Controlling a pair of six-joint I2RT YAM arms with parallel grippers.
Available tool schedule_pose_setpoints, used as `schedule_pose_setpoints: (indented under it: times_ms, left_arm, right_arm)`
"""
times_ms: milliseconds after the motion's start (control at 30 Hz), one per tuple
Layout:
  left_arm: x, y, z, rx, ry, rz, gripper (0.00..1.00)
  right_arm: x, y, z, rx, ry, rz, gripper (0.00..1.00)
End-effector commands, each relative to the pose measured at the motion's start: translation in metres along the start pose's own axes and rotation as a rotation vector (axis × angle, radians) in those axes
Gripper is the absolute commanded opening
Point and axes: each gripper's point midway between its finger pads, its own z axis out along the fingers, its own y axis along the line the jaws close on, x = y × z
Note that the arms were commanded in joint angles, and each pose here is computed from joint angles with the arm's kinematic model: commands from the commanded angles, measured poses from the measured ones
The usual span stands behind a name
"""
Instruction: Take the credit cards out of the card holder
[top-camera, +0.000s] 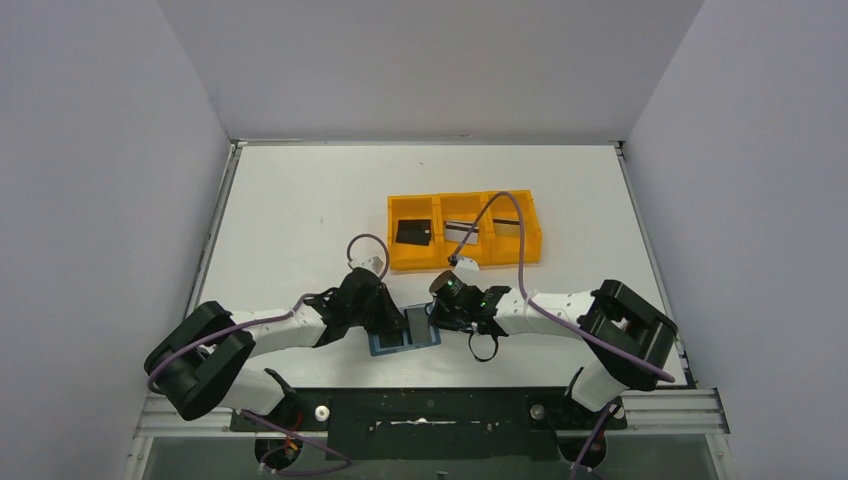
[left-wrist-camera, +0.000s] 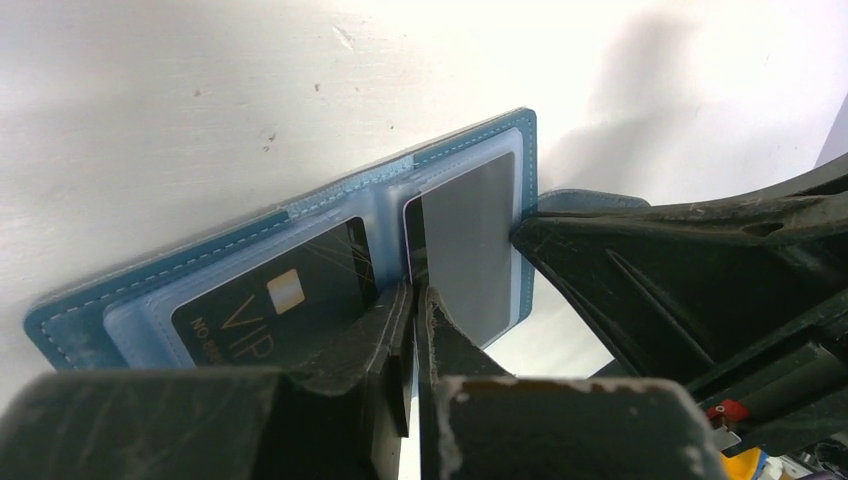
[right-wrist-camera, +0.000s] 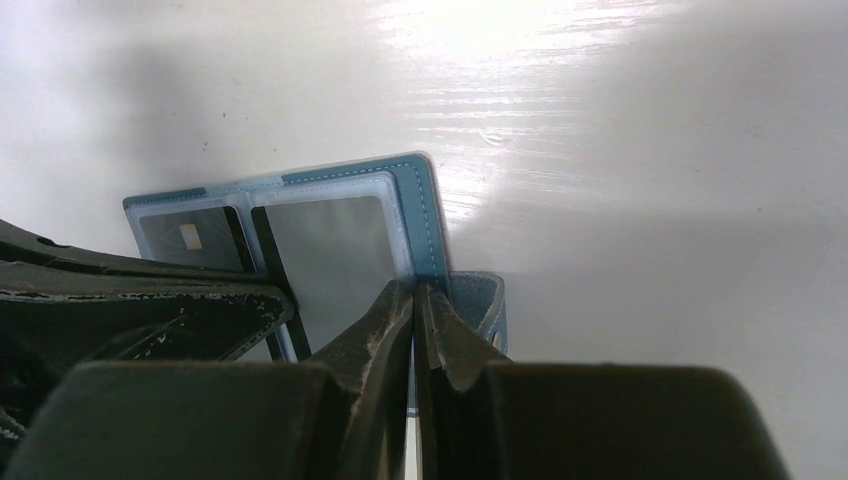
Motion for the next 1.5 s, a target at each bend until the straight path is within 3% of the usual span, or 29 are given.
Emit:
schedule_pose_setpoints:
  times_ms: [0,633,900,1067,1300,1467]
  left_arm:
    - [0.01,0.011,-0.007,-0.051,0.033,0.043,0.0]
    - [0.001,0.017,-0.021,-0.068,0.018,0.072,0.0]
    - [-0.001,-0.002,-0.022,0.047,0.019,0.018,0.0]
    - [0.0,-0.013,-0.02,0.107,0.035,-0.012,0.04]
    - [-0.004,-0.025,-0.02,0.148,0.026,-0.033,0.17]
    - [-0.003,-0.021,-0.018,0.14,0.021,-0.058,0.18]
  right_arm:
    - [0.03,-0.02,0.015,0.053,0.098,-0.003,0.01]
    - [0.029,-0.025,0.015,0.083,0.094,0.003,0.0]
    - [0.03,-0.024,0.016,0.079,0.1,-0.002,0.0]
    - [0.029,-0.021,0.016,0.064,0.101,-0.007,0.0]
    - [0.029,-0.02,0.016,0.063,0.105,-0.009,0.0]
    - [0.03,-0.02,0.016,0.062,0.107,-0.01,0.0]
